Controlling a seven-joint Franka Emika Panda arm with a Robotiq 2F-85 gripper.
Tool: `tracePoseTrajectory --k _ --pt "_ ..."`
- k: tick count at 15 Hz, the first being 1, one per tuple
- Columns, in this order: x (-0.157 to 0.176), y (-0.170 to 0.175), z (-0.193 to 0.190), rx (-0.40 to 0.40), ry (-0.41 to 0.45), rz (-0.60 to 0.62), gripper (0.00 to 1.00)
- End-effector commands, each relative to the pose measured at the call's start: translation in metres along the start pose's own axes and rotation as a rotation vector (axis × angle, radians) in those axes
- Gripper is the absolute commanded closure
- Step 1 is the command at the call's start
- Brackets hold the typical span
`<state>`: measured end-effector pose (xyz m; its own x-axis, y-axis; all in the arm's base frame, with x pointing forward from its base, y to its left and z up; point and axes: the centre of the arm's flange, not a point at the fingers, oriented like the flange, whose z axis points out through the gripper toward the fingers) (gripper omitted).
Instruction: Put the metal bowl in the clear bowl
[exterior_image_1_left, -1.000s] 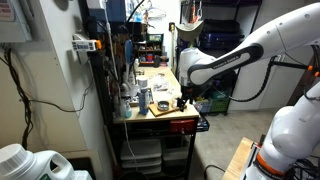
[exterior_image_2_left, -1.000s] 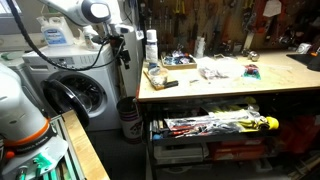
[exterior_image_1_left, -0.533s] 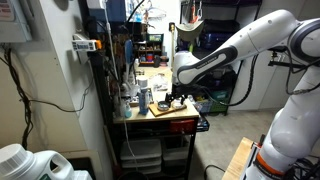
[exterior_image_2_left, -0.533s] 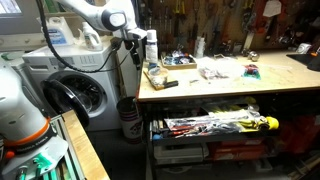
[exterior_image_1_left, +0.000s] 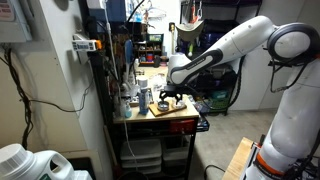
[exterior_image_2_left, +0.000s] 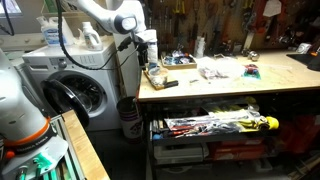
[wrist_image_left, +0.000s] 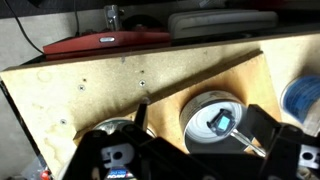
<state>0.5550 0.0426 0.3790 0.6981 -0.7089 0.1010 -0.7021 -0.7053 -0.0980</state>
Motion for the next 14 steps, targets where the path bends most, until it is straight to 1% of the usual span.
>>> tracePoseTrajectory --k 1,2,4,8,9,10,11,12,13,14 --pt "0.010 -0.005 0.016 -0.009 0.002 0.202 0.00" --pt "0.012 -0.004 0.020 -0.010 -0.002 0.235 0.00" --pt "0.014 -0.002 0.025 -0.010 -0.006 0.259 0.00" --pt "0.019 -0.002 0.032 0.006 0.008 0.268 0.00" --pt "0.020 -0.004 0.033 0.010 0.009 0.269 0.02" --pt "0.021 -0.006 0.035 0.011 0.009 0.267 0.13" --pt "0.021 -0.007 0.037 0.013 0.008 0.265 0.27" --pt "0.022 -0.007 0.038 0.014 0.006 0.266 0.30" --pt "0.022 -0.007 0.040 0.013 0.004 0.271 0.38" --pt "0.023 -0.007 0.041 0.012 0.003 0.273 0.48"
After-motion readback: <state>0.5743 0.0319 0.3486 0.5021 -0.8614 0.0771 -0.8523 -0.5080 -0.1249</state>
